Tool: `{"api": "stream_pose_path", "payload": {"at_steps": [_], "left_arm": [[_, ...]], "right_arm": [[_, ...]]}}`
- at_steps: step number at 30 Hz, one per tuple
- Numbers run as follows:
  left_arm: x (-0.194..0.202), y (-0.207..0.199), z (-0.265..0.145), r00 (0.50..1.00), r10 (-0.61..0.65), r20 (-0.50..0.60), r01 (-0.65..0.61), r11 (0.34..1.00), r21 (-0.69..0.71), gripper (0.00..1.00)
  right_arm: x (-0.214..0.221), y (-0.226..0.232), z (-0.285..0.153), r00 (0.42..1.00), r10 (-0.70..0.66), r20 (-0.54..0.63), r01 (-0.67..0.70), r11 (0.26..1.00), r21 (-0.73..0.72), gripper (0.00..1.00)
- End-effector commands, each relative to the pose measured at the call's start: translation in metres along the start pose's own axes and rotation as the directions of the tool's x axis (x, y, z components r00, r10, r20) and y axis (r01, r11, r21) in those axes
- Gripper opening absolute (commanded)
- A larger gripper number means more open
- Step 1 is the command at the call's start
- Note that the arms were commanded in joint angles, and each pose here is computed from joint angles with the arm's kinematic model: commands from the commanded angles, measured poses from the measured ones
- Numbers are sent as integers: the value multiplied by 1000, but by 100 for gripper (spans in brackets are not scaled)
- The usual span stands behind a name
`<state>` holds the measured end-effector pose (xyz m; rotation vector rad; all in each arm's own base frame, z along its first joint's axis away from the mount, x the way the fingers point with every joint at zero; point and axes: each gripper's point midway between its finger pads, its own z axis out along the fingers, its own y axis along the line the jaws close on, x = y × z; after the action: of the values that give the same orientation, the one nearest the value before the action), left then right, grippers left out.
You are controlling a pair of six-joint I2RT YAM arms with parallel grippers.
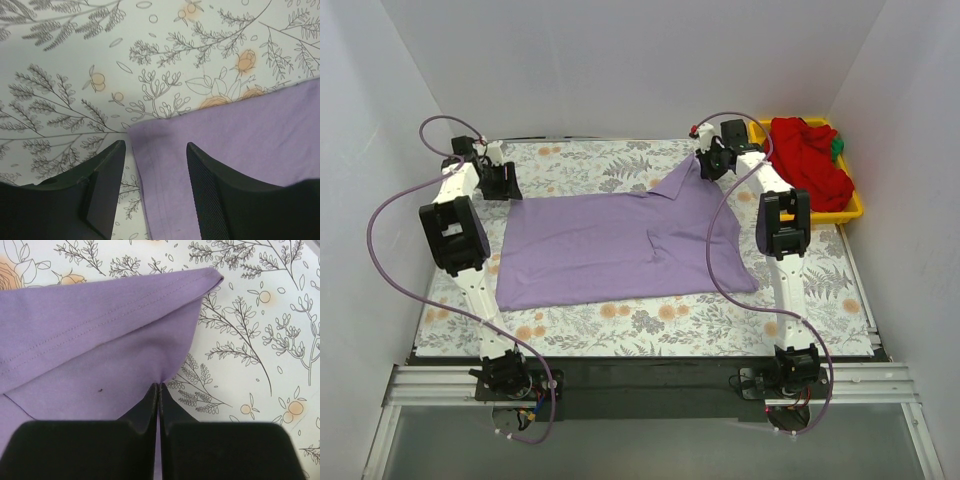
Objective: Fold and stack the t-shirts
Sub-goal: Fold the tshirt
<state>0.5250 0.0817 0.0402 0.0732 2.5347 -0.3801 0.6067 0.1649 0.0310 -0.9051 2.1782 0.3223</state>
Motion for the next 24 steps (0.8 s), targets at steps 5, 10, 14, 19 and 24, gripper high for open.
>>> {"api": "stream_pose_path", "payload": {"at_steps": [5,10,14,19,24], "left_arm": [[-30,6,2,983,168,73,-168,986,1,49],[-21,2,11,965,256,54,-258,966,34,46],[-8,4,17,952,305,10,-305,951,54,43],[0,6,30,948,317,-13,-315,946,70,30],[-9,0,26,945,327,23,-327,941,88,19]], "right_arm": [[-27,0,-36,999,-19,43,19,1000,3,1],[-25,0,-36,999,-17,37,17,1000,5,1],[-25,0,-36,999,-17,35,16,1000,6,1],[-21,3,-35,1000,-7,27,7,1000,-7,1],[-26,3,-42,999,-3,36,3,1000,-9,1]]}}
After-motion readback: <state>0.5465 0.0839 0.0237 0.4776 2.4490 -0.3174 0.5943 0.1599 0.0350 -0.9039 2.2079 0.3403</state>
